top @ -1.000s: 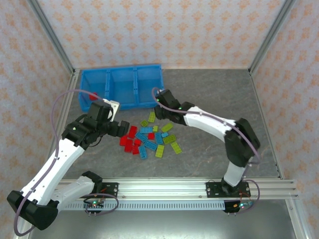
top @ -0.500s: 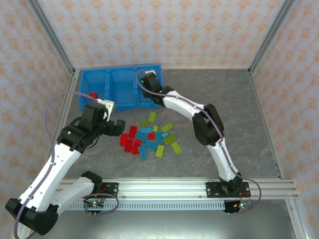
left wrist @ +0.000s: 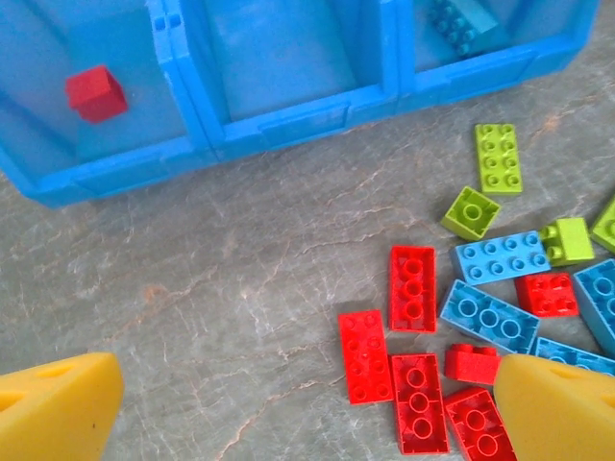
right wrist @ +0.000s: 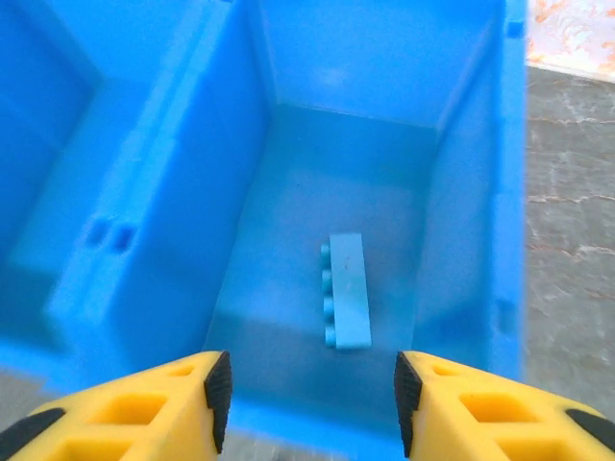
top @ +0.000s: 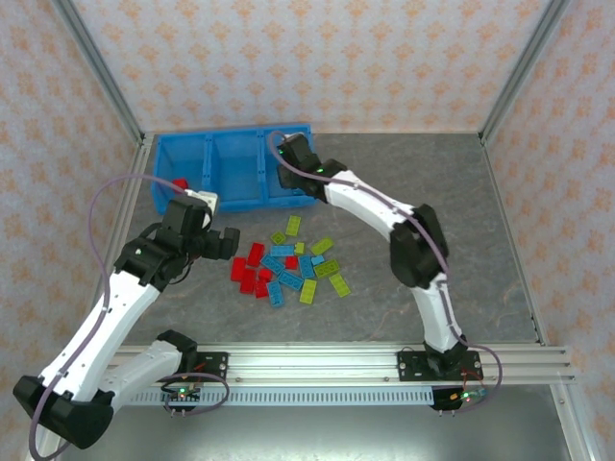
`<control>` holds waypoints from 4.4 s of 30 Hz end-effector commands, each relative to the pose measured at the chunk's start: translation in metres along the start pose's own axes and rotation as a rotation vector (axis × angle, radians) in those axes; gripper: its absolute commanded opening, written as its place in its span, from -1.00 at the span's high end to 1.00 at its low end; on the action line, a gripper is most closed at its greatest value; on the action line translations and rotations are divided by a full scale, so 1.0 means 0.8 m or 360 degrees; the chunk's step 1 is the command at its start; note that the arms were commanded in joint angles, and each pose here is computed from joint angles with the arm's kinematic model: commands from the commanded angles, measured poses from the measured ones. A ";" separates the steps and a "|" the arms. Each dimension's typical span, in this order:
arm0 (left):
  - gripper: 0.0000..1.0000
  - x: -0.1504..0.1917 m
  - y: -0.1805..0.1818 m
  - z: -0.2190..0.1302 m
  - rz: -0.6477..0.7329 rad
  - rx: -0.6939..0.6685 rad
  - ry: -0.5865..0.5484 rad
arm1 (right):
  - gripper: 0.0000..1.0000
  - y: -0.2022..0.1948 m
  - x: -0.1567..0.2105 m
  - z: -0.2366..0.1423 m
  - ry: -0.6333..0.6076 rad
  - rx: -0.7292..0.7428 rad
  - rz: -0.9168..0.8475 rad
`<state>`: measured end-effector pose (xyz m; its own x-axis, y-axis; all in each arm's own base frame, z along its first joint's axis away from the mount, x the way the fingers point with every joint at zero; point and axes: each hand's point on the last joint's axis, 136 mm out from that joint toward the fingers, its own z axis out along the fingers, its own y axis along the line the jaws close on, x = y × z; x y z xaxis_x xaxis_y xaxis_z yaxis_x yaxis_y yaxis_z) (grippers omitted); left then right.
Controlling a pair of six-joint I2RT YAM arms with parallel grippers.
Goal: Sort the legos into containers by color
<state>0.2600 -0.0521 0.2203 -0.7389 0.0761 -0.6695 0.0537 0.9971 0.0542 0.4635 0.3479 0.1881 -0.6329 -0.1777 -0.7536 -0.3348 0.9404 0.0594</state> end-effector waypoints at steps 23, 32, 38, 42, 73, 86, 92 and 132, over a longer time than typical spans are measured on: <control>-0.23 0.127 -0.048 0.180 -0.0599 -0.0047 0.0624 | -0.58 0.000 0.172 -0.257 0.0379 -0.0571 0.0343; -0.10 0.157 -0.025 0.199 -0.0597 -0.0198 0.0757 | -0.60 0.000 0.170 -0.256 0.0385 -0.0546 0.0358; 0.17 0.168 -0.021 0.204 -0.0617 -0.0214 0.0764 | -0.60 0.003 0.162 -0.259 0.0371 -0.0553 0.0367; 0.51 0.137 -0.026 0.186 -0.0676 -0.0129 0.0652 | -0.60 0.006 0.155 -0.264 0.0352 -0.0560 0.0376; -0.04 -0.172 0.218 0.222 -0.1241 -0.0518 0.0105 | -0.64 -0.036 0.162 -0.281 0.0190 -0.0384 0.0489; -0.02 -0.109 0.003 0.019 -0.0715 0.0125 -0.0144 | -0.60 -0.006 0.163 -0.147 0.0408 -0.0118 0.0431; -0.20 -0.033 -0.054 -0.022 -0.0123 0.0429 0.0065 | -0.58 0.013 0.160 -0.051 0.0456 0.0040 0.0500; -0.82 -0.009 0.015 -0.057 -0.0056 0.0079 -0.0323 | 0.40 0.104 0.019 -0.103 -0.0347 -0.0266 0.0119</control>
<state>0.2354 -0.0559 0.2580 -0.6145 0.0460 -0.7875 0.1329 0.9901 -0.0459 0.3515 0.3762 0.2283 -0.5830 0.0357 -0.8117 -0.3574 0.8859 0.2957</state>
